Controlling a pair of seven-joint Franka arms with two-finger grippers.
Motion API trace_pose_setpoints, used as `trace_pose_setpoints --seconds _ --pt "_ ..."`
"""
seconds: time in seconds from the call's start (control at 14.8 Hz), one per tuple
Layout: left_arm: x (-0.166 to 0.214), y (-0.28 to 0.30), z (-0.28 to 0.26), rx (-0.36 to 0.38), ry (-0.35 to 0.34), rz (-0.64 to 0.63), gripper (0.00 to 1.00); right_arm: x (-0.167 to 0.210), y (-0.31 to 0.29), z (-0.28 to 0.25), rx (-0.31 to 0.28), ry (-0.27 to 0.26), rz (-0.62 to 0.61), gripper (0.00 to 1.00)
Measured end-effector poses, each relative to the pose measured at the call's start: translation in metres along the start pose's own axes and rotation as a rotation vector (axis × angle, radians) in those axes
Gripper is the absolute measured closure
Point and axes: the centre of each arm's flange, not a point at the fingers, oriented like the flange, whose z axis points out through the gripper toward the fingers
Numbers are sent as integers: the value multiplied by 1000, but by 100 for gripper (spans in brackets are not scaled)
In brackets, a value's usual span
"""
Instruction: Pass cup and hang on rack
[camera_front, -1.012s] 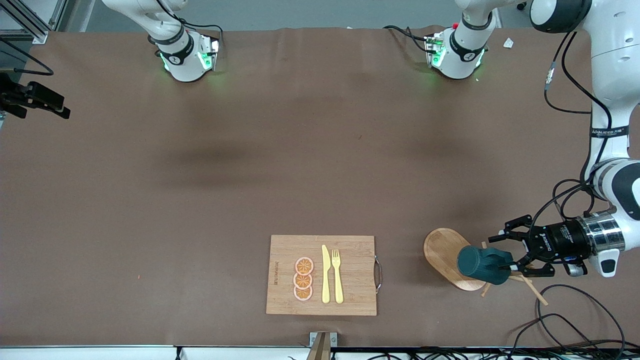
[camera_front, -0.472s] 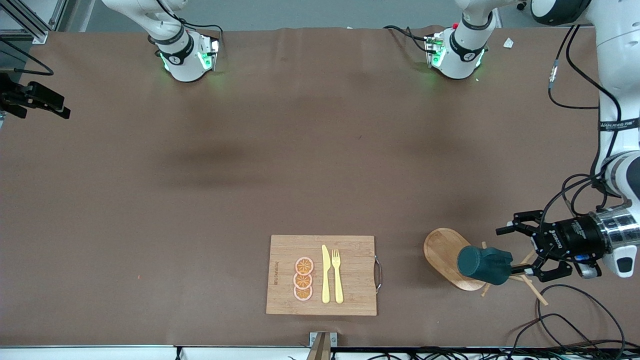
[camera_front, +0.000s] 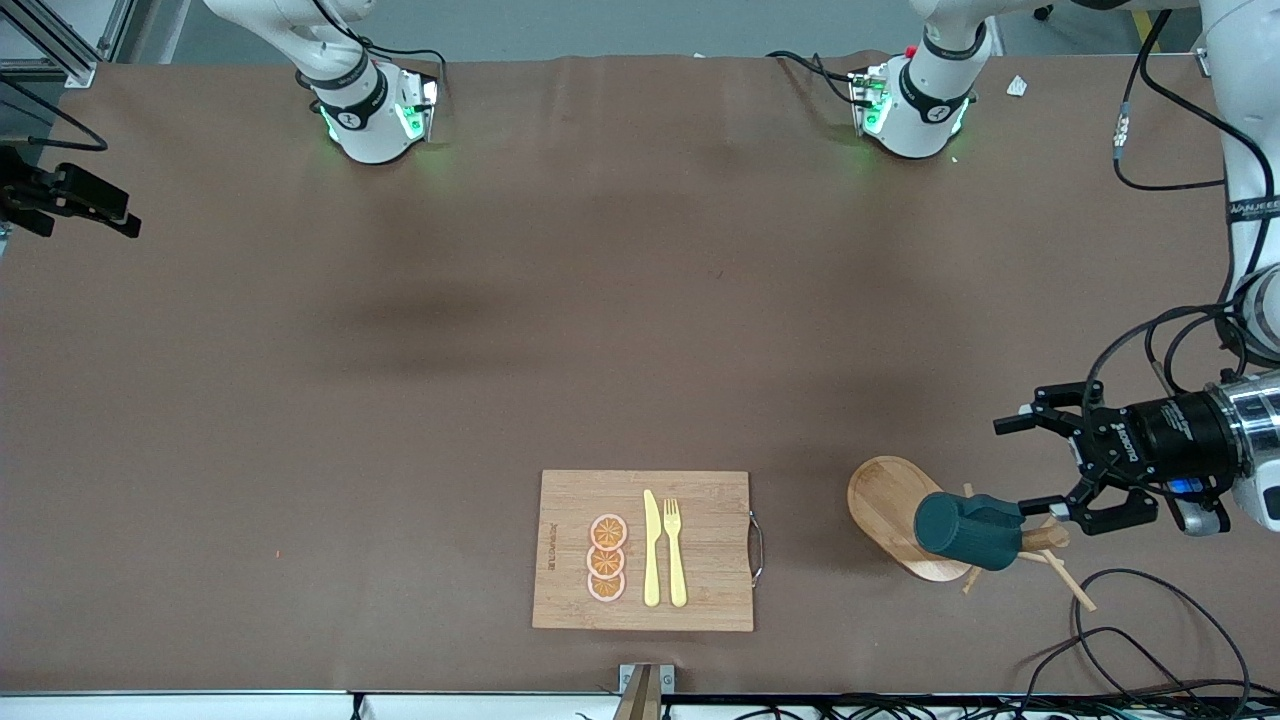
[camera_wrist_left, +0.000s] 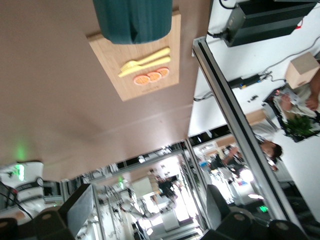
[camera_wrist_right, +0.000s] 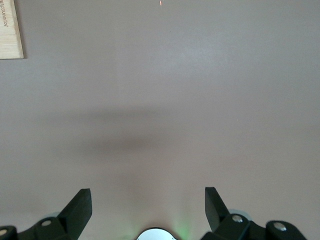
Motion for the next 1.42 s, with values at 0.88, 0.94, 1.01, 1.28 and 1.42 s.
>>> trace_pose_setpoints --seconds 0.88,0.94,1.01,1.28,1.42 --pt "-142 -33 21 654 631 585 0 0 -2 0 0 0 -3 0" --pt "-150 -37 12 684 624 640 0 0 -2 0 0 0 -3 0" --pt "-158 -40 3 712 615 696 0 0 -2 0 0 0 -4 0" --pt "-181 -67 -36 821 573 901 0 0 -2 0 0 0 -4 0" --pt "-189 -85 -51 865 548 988 0 0 -2 0 0 0 -4 0"
